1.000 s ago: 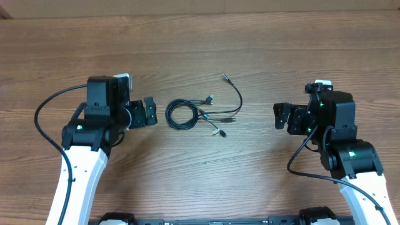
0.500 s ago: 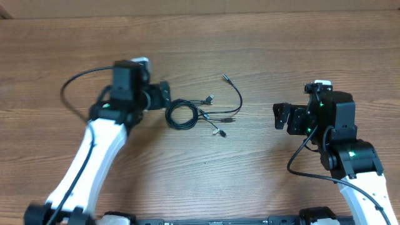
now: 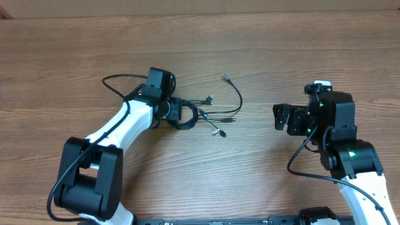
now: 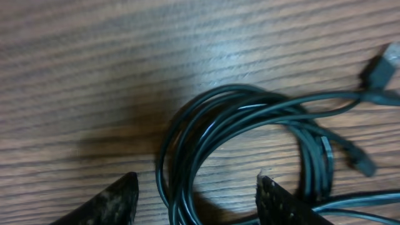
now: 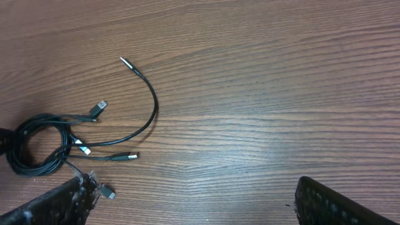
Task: Untangle cables
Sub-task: 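Grasp the black cable coil with the left gripper and lift slightly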
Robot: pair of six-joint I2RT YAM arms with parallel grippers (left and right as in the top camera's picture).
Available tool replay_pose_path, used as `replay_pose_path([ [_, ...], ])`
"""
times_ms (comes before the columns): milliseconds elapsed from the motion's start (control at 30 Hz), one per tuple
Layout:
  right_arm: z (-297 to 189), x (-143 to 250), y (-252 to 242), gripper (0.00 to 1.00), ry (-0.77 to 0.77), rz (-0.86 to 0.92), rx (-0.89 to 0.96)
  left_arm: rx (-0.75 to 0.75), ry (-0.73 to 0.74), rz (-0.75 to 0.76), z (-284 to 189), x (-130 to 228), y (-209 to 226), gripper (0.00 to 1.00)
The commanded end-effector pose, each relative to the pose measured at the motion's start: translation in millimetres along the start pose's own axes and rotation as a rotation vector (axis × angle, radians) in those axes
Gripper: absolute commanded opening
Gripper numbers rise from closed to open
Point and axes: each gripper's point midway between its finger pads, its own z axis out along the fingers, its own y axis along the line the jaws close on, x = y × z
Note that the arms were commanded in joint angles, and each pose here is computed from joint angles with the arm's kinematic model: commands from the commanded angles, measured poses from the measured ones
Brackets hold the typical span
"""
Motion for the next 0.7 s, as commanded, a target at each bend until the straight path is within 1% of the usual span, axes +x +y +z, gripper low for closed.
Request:
replay_pose_path([
  [0,-8,-13,6,1.00,-0.037,-0.008,-0.020,-0.006,0.011,0.019,5,0,0,0.48],
  [100,-7,-13,6,1.00,-0.036,-0.008,-0.020,-0.008,0.030,0.018,9,4,1,0.34],
  [167,-7,-13,6,1.00,-0.035,-0.008,-0.019,-0.012,0.047,0.017,11,8,2,0.26],
  [267,-7,-12,6,1.00,-0.031,-0.007,-0.018,-0.016,0.068,0.016,11,13,3,0.17],
  [367,-7,-12,6,1.00,-0.030,-0.007,-0.018,-0.002,0.077,0.004,11,15,0,0.04],
  [467,-7,-12,6,1.00,-0.029,-0.007,-0.019,0.079,0.081,0.003,10,15,-14,0.04],
  [600,-7,-10,6,1.00,-0.021,-0.007,-0.017,0.234,0.066,0.007,-3,2,-43,0.04],
  [633,-7,-9,5,1.00,-0.017,-0.006,-0.016,0.290,0.059,0.011,-10,-4,-53,0.04],
  [667,-7,-7,5,1.00,-0.011,-0.006,-0.016,0.378,0.047,0.018,-22,-13,-70,0.04],
])
